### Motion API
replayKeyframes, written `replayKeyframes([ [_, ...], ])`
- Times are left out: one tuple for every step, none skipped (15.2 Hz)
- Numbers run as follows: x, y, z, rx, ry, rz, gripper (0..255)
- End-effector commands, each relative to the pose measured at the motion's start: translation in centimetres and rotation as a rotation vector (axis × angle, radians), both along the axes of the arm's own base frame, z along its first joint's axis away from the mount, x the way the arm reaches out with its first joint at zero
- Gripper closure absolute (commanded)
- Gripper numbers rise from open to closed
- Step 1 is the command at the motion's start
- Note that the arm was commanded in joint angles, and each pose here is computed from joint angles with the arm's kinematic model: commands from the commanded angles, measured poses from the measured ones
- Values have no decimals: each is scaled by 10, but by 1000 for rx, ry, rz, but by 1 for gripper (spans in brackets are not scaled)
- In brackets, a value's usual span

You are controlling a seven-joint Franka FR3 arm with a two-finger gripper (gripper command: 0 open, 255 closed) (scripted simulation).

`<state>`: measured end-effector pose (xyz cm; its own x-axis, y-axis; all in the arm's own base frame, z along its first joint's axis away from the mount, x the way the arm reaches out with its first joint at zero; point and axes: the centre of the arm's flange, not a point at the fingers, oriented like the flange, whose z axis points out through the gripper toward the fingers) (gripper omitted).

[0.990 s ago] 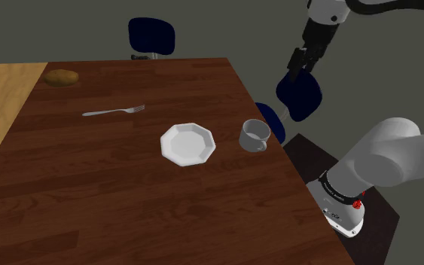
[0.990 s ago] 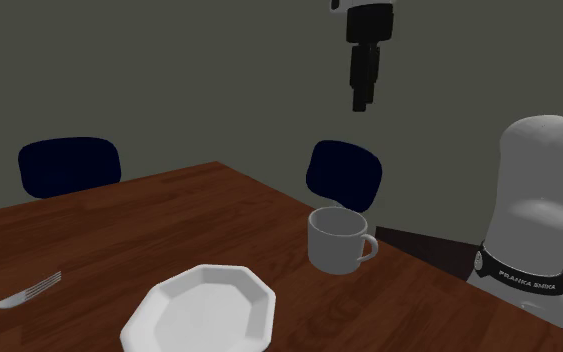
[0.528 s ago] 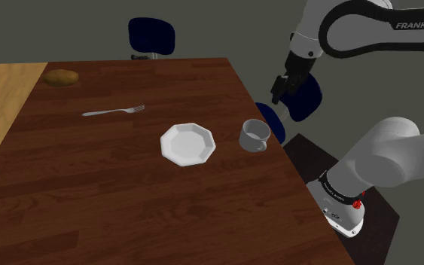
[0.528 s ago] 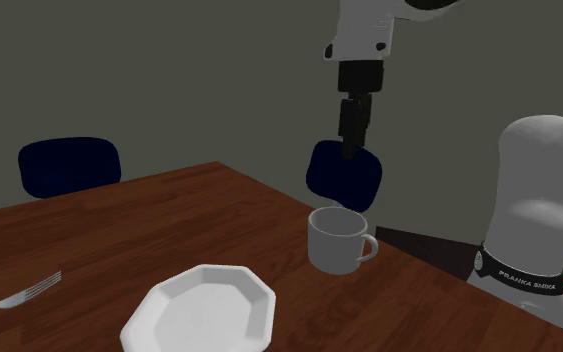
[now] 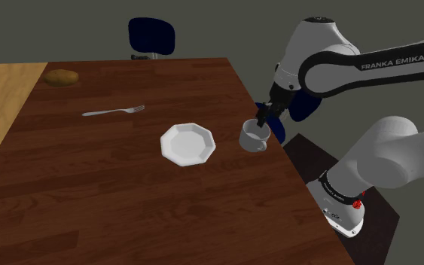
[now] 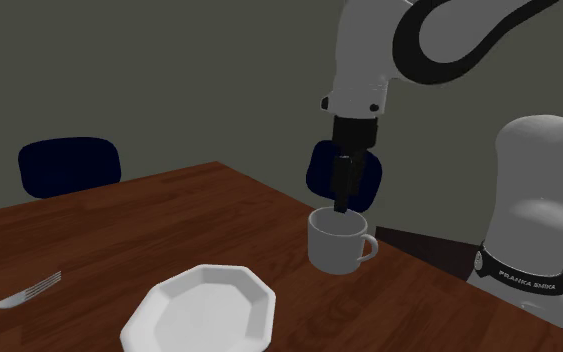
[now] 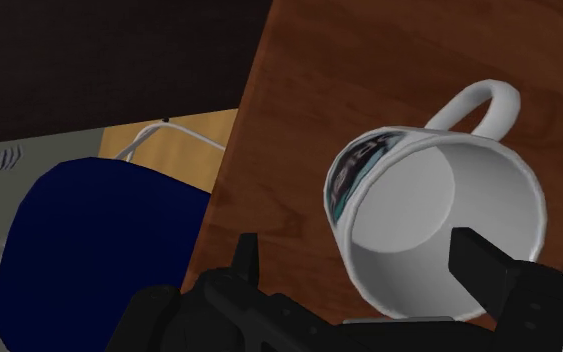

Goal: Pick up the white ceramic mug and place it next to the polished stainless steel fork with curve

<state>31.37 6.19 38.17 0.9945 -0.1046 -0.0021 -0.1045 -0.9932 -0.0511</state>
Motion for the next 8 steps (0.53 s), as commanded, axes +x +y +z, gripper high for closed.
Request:
replayKeyframes([
  [2,1,-13,4,-3,-2,0],
  [2,1,-19,4,-3,-2,0],
  [2,1,-24,4,-3,-2,0],
  [2,2,-29,4,-3,-2,0],
  [2,2,-34,4,-3,-2,0],
  [2,2,-40,4,-3,-2,0],
  [2,2,-43,4,-3,-2,0],
  [2,2,-43,4,-3,-2,0],
])
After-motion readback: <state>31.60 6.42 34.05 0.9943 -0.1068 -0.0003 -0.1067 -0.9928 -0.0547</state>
